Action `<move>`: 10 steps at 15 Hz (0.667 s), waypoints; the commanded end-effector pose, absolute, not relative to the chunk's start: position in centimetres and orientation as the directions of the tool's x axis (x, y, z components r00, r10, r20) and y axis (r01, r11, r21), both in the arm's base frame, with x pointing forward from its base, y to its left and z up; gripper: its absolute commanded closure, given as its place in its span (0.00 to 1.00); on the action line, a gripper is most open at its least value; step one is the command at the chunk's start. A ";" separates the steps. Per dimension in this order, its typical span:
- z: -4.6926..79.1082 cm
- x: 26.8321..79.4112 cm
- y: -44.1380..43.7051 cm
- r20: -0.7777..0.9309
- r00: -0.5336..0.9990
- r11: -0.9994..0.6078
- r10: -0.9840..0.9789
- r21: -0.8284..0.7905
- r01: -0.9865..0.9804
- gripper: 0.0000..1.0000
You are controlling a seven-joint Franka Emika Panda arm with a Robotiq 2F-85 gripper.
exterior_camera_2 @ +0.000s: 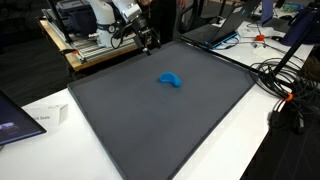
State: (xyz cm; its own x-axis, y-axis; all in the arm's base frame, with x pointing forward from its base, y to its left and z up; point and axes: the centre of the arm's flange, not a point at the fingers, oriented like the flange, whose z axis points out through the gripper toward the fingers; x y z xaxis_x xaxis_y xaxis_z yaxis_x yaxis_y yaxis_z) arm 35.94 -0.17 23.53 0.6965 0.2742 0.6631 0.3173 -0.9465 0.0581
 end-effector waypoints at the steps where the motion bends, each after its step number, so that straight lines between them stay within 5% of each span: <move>1: 19.9 36.2 0.8 0.694 0.669 -0.948 0.265 0.063 0.311 0.00; 10: 21.4 37.4 2.8 0.595 0.745 -0.949 0.302 0.111 0.296 0.00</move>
State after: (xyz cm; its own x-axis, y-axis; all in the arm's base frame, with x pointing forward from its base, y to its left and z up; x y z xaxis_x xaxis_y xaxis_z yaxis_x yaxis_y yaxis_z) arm 36.29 -1.21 24.26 0.7284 0.2713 0.6291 0.2875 -0.9545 0.0788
